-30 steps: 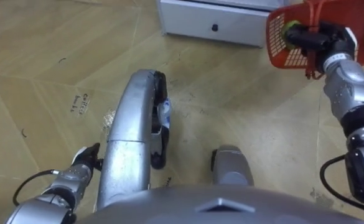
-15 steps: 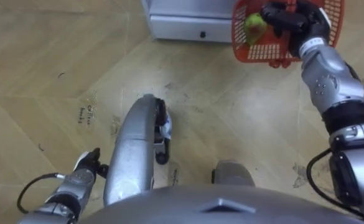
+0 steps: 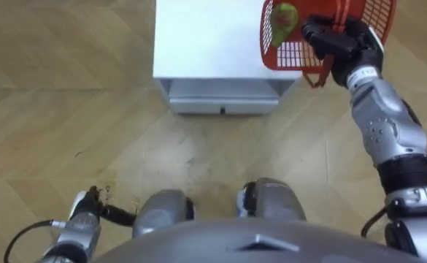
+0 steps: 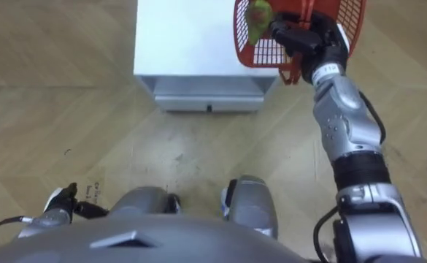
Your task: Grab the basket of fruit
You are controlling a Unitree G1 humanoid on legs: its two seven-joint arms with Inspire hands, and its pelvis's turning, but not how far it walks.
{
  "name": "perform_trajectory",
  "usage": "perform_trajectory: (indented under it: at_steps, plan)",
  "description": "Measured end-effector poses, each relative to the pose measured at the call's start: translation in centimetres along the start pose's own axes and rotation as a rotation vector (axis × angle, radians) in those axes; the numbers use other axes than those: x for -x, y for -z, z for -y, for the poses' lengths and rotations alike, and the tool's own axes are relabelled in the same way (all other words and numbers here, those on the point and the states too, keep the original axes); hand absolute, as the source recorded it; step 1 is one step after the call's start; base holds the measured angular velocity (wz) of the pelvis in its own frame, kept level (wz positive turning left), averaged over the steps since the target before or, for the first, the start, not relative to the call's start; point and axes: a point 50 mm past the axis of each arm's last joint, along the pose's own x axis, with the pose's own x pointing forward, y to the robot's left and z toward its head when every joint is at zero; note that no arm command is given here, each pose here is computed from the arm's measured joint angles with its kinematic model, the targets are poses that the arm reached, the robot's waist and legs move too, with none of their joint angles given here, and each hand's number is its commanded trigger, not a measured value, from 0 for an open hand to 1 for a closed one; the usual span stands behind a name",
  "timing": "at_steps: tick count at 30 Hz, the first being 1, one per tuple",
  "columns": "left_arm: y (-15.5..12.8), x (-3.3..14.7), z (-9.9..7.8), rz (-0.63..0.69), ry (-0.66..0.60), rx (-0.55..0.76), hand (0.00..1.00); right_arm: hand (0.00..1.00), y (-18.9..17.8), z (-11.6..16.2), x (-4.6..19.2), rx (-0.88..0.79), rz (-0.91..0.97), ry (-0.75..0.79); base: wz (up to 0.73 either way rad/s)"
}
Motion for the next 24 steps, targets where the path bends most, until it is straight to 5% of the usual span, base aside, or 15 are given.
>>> perform_trajectory:
  at_steps: [6,24]
  plan:
    - [1.6,0.6,1.2,-0.032,0.031,0.014,0.00,1.00,-1.1,-1.6,0.3,-0.032,0.057,-0.077,-0.13]
    - [2.4,0.7,0.7,-0.054,0.021,0.046,0.00,1.00,-0.7,-4.5,0.7,-0.040,0.060,-0.243,0.02]
